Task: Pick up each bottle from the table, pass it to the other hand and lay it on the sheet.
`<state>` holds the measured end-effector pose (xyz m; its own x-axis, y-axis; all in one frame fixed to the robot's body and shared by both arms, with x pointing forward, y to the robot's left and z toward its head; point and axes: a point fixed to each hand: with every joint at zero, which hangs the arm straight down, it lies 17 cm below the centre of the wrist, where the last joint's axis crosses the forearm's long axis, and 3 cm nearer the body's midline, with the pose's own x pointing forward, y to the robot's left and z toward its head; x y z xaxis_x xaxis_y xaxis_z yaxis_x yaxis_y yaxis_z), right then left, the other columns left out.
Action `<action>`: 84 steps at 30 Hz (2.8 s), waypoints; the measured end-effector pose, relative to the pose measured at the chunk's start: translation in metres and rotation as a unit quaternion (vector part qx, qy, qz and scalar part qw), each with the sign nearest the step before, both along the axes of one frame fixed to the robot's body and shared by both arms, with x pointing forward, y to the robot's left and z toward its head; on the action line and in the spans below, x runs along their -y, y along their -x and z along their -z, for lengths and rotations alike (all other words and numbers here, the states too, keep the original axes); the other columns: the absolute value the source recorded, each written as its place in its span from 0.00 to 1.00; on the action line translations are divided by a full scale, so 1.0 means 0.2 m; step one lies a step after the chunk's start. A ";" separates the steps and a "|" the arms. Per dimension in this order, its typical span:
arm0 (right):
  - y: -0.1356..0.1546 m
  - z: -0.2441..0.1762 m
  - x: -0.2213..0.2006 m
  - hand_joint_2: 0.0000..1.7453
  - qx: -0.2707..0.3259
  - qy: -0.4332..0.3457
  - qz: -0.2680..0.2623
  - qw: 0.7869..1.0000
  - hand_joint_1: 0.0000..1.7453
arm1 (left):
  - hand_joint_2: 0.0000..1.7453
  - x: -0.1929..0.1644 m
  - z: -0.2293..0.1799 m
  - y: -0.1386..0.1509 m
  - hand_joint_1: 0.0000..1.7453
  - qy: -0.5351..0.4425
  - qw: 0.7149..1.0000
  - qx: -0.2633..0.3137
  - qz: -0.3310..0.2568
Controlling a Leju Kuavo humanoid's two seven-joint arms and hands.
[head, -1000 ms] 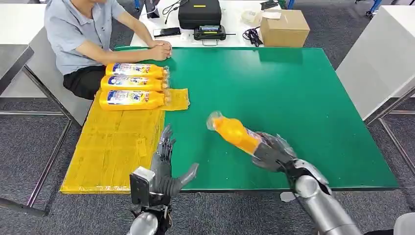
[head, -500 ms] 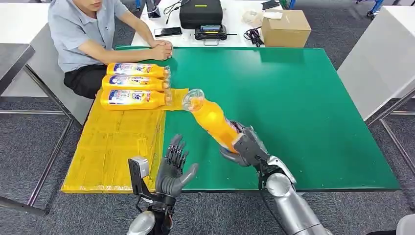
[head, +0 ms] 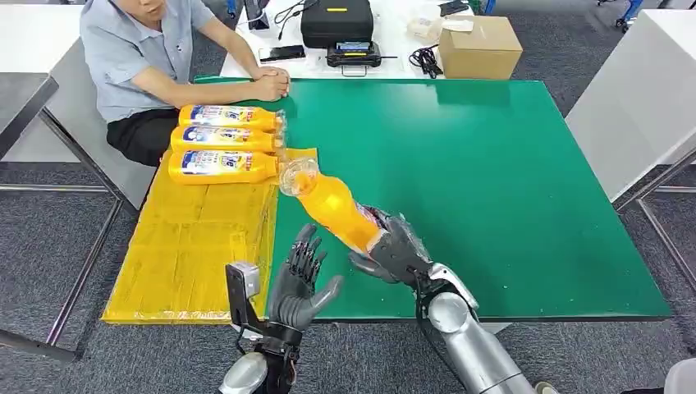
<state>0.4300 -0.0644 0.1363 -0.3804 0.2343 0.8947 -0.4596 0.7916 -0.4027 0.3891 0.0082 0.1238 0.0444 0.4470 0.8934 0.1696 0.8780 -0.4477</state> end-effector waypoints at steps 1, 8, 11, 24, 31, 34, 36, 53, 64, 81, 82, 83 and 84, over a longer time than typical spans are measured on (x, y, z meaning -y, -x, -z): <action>0.01 0.01 -0.01 1.00 -0.001 0.002 -0.003 1.000 1.00 | 1.00 0.00 -0.01 0.00 0.00 -0.009 1.000 0.008 -0.004; 0.07 0.05 -0.13 1.00 0.005 0.027 -0.033 0.999 1.00 | 1.00 -0.05 -0.07 -0.05 0.00 -0.055 0.996 0.056 -0.049; 0.10 0.07 -0.19 1.00 0.008 0.039 -0.050 0.998 1.00 | 1.00 -0.10 -0.14 -0.08 0.00 -0.080 0.989 0.091 -0.082; 0.20 0.14 -0.34 1.00 0.002 0.056 -0.088 0.995 1.00 | 1.00 -0.14 -0.15 -0.15 0.00 -0.079 0.988 0.090 -0.102; 0.21 0.16 -0.35 1.00 -0.004 0.054 -0.092 0.994 1.00 | 1.00 -0.14 -0.14 -0.16 0.00 -0.069 0.989 0.083 -0.100; 0.22 0.17 -0.36 1.00 -0.012 0.048 -0.098 0.994 1.00 | 1.00 -0.11 -0.12 -0.16 0.13 -0.042 0.994 0.067 -0.078; 0.22 0.17 -0.36 1.00 -0.017 0.043 -0.102 0.994 1.00 | 1.00 -0.09 -0.13 -0.16 0.93 -0.018 0.996 0.057 -0.059; 0.20 0.14 -0.36 1.00 -0.027 0.013 -0.104 0.994 0.13 | 1.00 -0.12 -0.17 -0.14 1.00 -0.002 0.996 0.073 -0.056; 0.17 0.17 -0.34 1.00 -0.024 0.017 -0.068 0.997 0.00 | 1.00 -0.23 -0.23 -0.13 1.00 -0.063 0.984 0.116 -0.118; 0.15 0.25 -0.26 1.00 -0.020 0.023 -0.030 0.999 0.00 | 1.00 -0.29 -0.44 -0.13 1.00 -0.526 0.742 0.366 -0.200; 0.15 0.26 -0.26 1.00 -0.021 0.024 -0.030 0.999 0.00 | 1.00 -0.28 -0.41 -0.14 1.00 -0.567 0.707 0.376 -0.193; 0.16 0.27 -0.26 1.00 -0.026 0.026 -0.031 0.999 0.00 | 1.00 -0.31 -0.39 -0.16 1.00 -0.594 0.687 0.371 -0.196; 0.16 0.29 -0.26 1.00 -0.031 0.027 -0.031 0.999 0.00 | 1.00 -0.35 -0.38 -0.19 1.00 -0.606 0.680 0.360 -0.201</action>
